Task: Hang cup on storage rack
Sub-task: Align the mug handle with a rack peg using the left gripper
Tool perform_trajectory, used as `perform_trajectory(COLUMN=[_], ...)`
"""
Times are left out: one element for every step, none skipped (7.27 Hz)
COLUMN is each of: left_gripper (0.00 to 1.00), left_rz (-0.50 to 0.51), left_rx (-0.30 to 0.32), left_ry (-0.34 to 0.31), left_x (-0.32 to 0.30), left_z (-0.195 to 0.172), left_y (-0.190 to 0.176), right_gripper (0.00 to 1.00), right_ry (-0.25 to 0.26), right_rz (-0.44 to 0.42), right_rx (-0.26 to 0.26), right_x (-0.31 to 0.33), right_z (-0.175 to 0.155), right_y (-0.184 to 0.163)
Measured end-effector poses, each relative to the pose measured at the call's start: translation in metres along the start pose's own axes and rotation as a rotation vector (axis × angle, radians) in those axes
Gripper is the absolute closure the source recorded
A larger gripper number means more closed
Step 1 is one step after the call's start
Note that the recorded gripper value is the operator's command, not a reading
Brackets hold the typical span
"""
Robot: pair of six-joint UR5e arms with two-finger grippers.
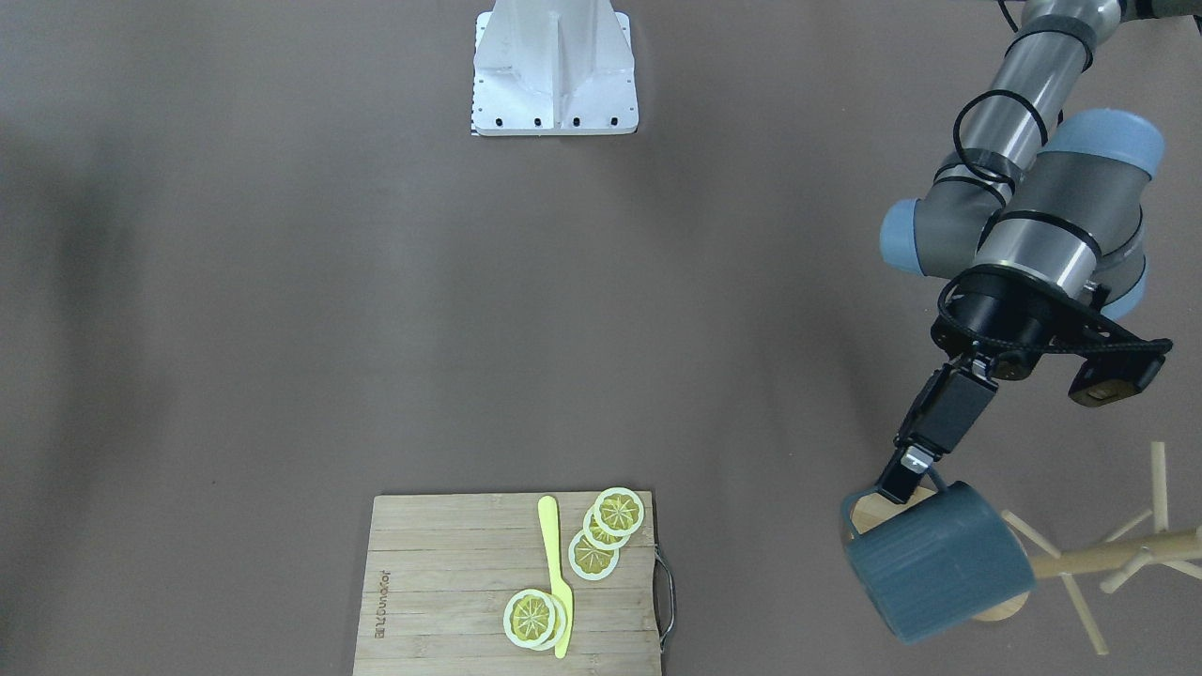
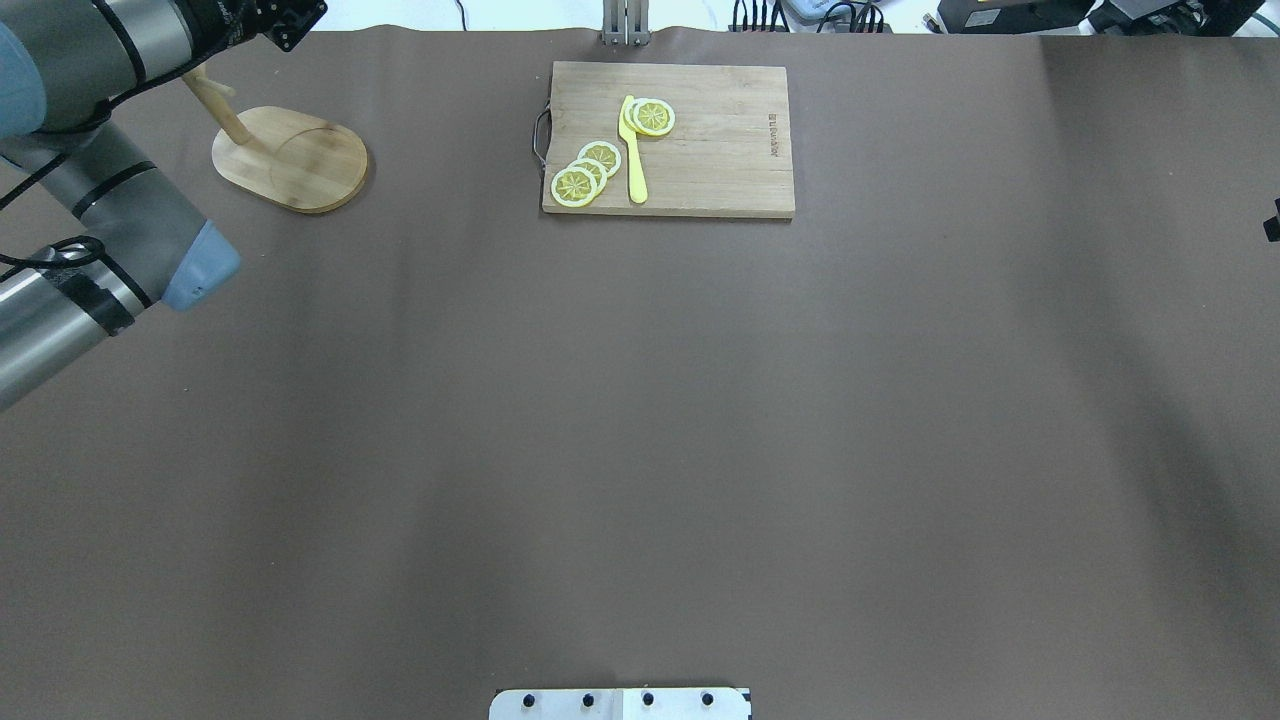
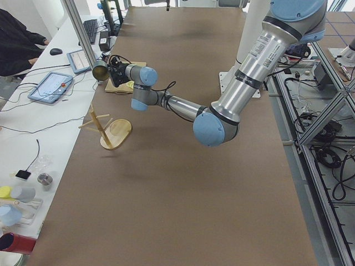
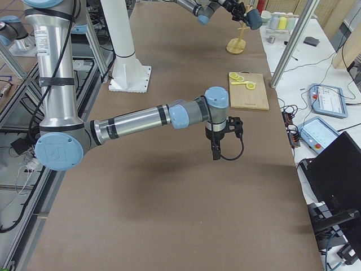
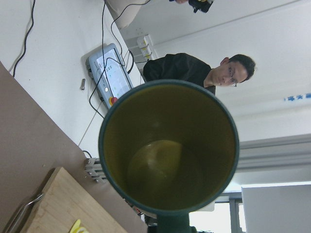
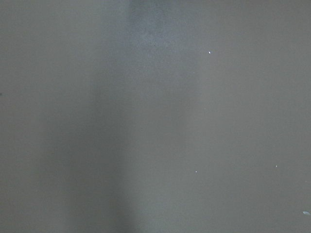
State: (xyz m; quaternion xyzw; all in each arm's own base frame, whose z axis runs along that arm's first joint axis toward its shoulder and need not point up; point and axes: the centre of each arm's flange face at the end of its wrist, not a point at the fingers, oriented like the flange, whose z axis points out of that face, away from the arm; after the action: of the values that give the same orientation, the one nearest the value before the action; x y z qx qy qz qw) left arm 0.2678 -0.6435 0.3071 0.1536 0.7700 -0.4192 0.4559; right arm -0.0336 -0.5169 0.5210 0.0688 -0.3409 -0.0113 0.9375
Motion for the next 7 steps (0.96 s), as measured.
perform_trajectory(left_gripper=[1.00,1.00,1.00,1.00,1.00,1.00,1.00], left_rz=[-0.060,-0.118,-0.173,-0.222,-0.257,-0.284,-0.302], left_rx=[0.035,0.071,0.103,0.124,0.137,0.142,0.143], left_ry=[0.036,0.063,0.082,0.091,0.091,0.090,0.091], left_x=[-0.008,-0.012,-0.016,-0.022,-0.028,-0.032,-0.035], left_z=[-0.001,-0.001,-0.002,-0.002,-0.002,-0.003,-0.005], left_y=[-0.011,-0.019,-0.026,-0.033,-0.038,-0.041,-0.043], right_gripper=[0.00,0.00,0.00,0.00,0.00,0.00,0.00], right_ry=[0.000,-0.001,-0.002,-0.003,-0.003,-0.003,-0.003], right_rz=[-0.002,-0.005,-0.007,-0.009,-0.009,-0.009,-0.009], right_rx=[0.003,0.007,0.011,0.013,0.014,0.014,0.015], right_x=[-0.001,-0.002,-0.004,-0.005,-0.005,-0.005,-0.005], right_z=[-0.001,-0.003,-0.005,-0.007,-0.007,-0.008,-0.008], right_y=[0.000,-0.001,-0.002,-0.001,-0.001,-0.001,-0.001])
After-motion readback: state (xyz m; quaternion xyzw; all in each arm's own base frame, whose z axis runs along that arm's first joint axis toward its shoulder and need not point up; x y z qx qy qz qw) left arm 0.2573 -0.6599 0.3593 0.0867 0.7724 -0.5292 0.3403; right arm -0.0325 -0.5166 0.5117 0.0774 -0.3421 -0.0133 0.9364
